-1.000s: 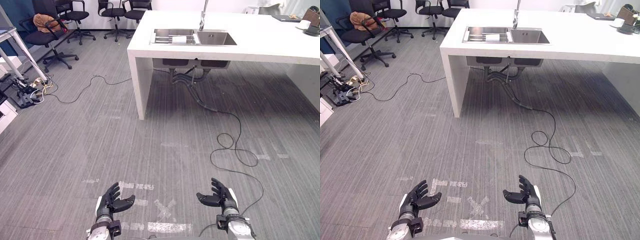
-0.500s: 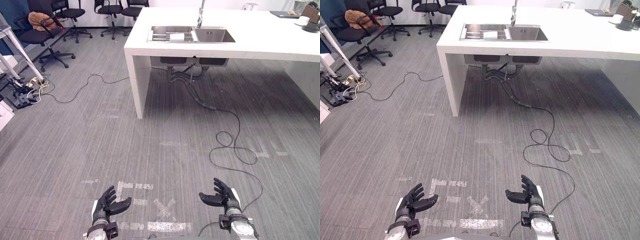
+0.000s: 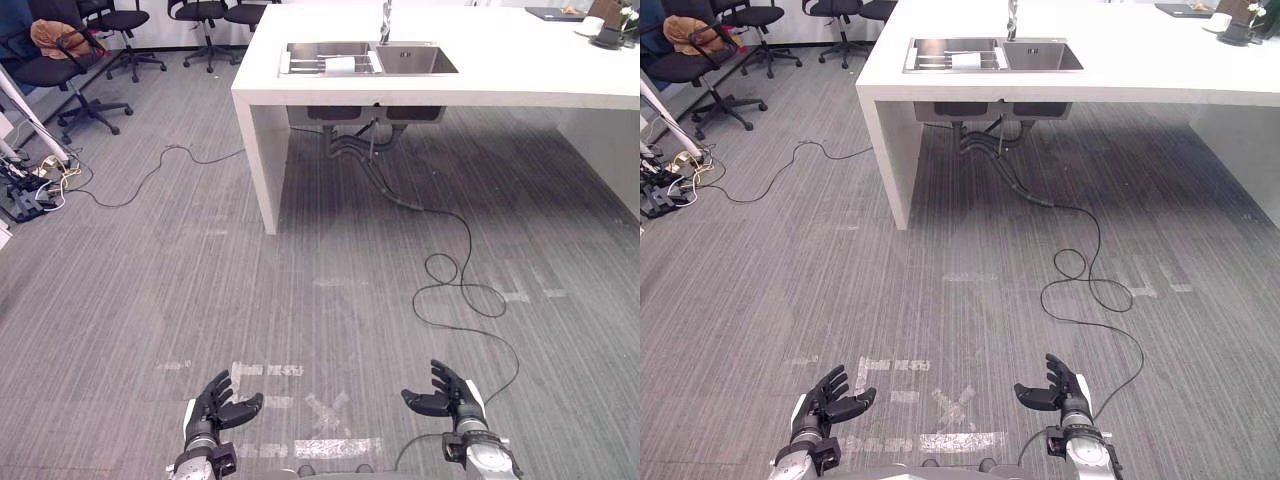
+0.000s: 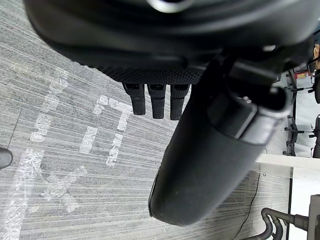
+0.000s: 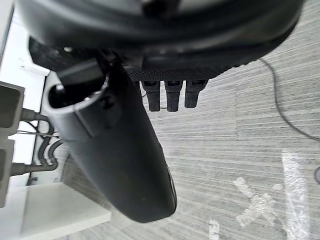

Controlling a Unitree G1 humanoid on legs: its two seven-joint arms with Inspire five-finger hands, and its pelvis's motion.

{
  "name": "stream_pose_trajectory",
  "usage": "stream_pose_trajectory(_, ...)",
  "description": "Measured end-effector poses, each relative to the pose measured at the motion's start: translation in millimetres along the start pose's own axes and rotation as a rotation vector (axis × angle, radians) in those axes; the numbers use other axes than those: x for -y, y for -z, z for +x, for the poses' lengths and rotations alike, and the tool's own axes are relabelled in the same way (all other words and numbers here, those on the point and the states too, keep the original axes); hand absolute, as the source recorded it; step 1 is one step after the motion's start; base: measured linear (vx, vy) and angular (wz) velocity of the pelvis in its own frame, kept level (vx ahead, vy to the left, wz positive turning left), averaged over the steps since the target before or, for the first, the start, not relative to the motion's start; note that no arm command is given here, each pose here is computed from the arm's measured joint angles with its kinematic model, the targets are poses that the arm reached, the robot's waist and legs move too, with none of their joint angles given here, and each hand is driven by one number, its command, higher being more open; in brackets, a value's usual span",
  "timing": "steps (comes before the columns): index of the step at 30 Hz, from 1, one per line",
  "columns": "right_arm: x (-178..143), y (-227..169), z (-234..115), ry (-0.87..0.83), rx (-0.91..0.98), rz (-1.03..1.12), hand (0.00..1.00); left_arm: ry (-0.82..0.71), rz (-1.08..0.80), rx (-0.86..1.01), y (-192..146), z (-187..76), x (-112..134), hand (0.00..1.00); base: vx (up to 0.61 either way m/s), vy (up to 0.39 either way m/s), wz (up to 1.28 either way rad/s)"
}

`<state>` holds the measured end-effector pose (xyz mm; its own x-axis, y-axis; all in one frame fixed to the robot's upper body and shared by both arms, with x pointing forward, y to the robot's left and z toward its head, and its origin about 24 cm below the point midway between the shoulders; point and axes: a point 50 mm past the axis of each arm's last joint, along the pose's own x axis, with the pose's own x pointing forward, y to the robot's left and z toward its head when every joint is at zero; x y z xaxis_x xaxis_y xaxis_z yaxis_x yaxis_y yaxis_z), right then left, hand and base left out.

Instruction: Walk over to the sink, pick up the cup, carry it to the dishwasher, place the cup inside the dishwasher, then close the dishwasher door

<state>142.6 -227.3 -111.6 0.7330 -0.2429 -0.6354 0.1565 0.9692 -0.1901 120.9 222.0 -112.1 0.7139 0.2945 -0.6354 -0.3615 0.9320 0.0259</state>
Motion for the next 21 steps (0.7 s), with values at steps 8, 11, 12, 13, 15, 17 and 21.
stream_pose_trajectory(8,-14,0,-1,-0.042,-0.007,-0.003,0.9,0.031,-0.002,0.065,-16,0,9,0.9,0.2,-0.01,-0.02)
stream_pose_trajectory(11,-11,-6,2,-0.036,0.009,-0.013,0.9,0.062,-0.021,0.1,-27,4,21,0.9,0.37,-0.096,0.18)
stream_pose_trajectory(12,-8,-10,5,-0.032,0.016,-0.022,0.9,0.072,-0.027,0.114,-32,7,25,0.9,0.46,-0.162,0.23)
stream_pose_trajectory(13,-8,-11,6,-0.029,0.02,-0.024,0.9,0.074,-0.023,0.122,-34,8,25,0.9,0.52,-0.191,0.36)
stream_pose_trajectory(15,1,-14,9,0.002,0.023,-0.044,0.9,0.078,-0.027,0.11,-33,10,29,0.9,0.51,-0.2,0.17)
stream_pose_trajectory(17,3,-19,11,0.009,0.036,-0.048,0.9,0.083,-0.031,0.116,-35,12,32,0.9,0.49,-0.222,0.16)
stream_pose_trajectory(21,-5,-14,4,-0.006,0.038,-0.026,0.9,0.106,-0.073,0.124,-34,6,43,0.9,0.48,-0.209,0.25)
